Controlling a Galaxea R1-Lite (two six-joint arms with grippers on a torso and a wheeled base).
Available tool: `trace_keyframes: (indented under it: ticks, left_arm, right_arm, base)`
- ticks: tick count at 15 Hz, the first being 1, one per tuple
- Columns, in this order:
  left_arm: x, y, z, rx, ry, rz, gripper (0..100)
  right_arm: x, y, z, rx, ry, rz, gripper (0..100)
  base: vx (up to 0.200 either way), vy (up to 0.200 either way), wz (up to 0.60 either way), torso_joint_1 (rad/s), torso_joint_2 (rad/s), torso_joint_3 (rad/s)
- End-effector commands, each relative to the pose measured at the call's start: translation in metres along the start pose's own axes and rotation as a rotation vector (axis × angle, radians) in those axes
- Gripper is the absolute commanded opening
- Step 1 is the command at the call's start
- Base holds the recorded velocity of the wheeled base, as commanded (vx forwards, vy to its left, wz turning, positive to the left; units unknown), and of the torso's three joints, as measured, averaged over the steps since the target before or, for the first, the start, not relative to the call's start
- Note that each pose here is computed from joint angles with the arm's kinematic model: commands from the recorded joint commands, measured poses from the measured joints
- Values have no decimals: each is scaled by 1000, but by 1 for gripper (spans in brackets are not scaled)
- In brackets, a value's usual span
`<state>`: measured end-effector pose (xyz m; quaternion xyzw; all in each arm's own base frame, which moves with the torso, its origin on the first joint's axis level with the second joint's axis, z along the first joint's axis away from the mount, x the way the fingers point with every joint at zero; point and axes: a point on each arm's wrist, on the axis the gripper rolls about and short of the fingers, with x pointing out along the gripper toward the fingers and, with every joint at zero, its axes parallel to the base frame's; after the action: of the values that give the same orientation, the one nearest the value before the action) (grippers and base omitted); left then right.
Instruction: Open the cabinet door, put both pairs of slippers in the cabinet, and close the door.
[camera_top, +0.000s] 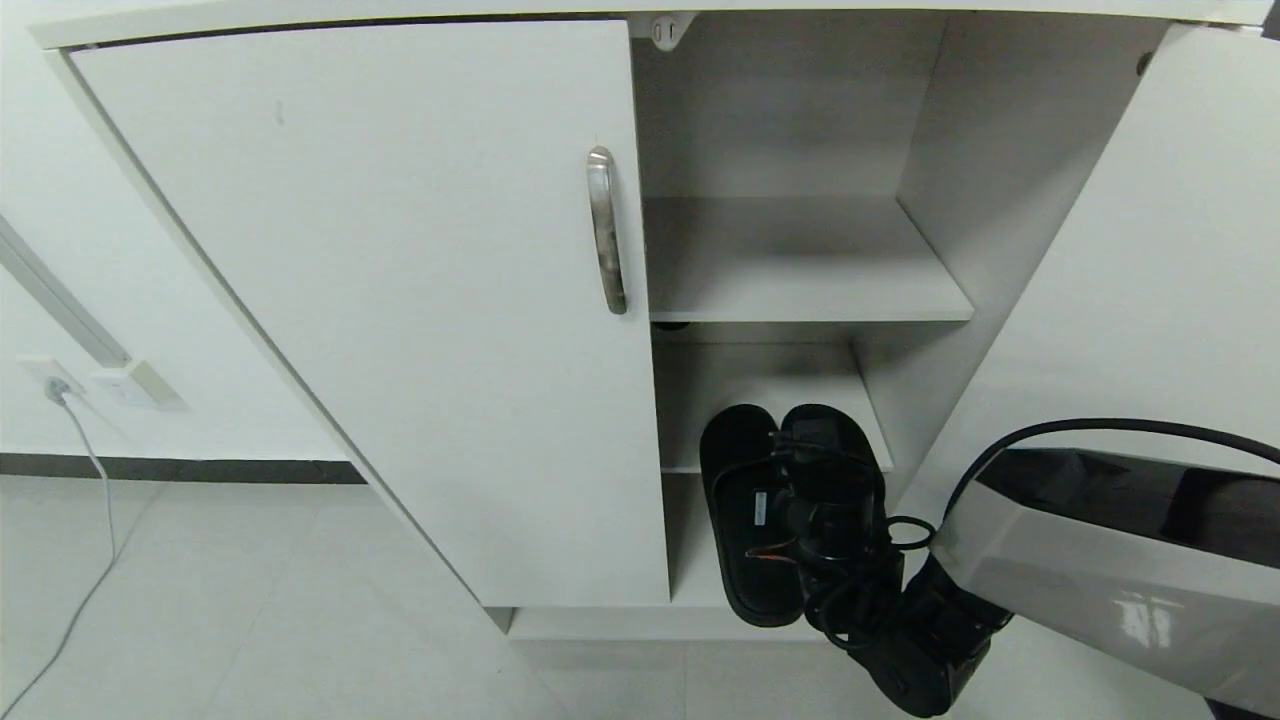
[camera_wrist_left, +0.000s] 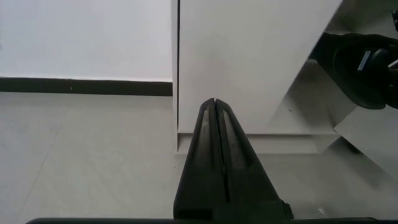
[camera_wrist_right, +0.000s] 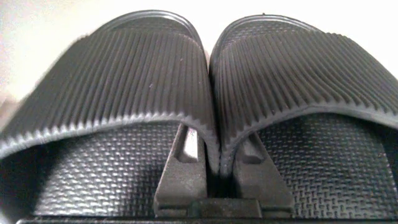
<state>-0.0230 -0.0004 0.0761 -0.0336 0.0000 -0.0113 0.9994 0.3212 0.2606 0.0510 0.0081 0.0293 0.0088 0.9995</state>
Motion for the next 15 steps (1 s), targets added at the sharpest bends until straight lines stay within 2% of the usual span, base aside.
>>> trace_keyframes:
  ticks: [1, 4, 10, 15]
  left_arm:
    - [0, 0, 0, 0, 1, 0, 0]
    - [0, 0, 0, 0, 1, 0, 0]
    - [0, 0, 0, -2, 1, 1, 0]
    - [0, 0, 0, -2, 1, 3, 0]
  right_arm:
    - [1, 1, 1, 2, -4, 2, 0]
    - [14, 3, 6, 3, -2, 28, 0]
    - [72, 3, 8, 2, 4, -50, 0]
    - [100, 3, 25, 19, -17, -69, 0]
  base:
    - [0, 0, 0, 0, 0, 0]
    - [0, 0, 0, 0, 0, 0]
    - [0, 0, 0, 0, 0, 0]
    - [0, 0, 0, 0, 0, 0]
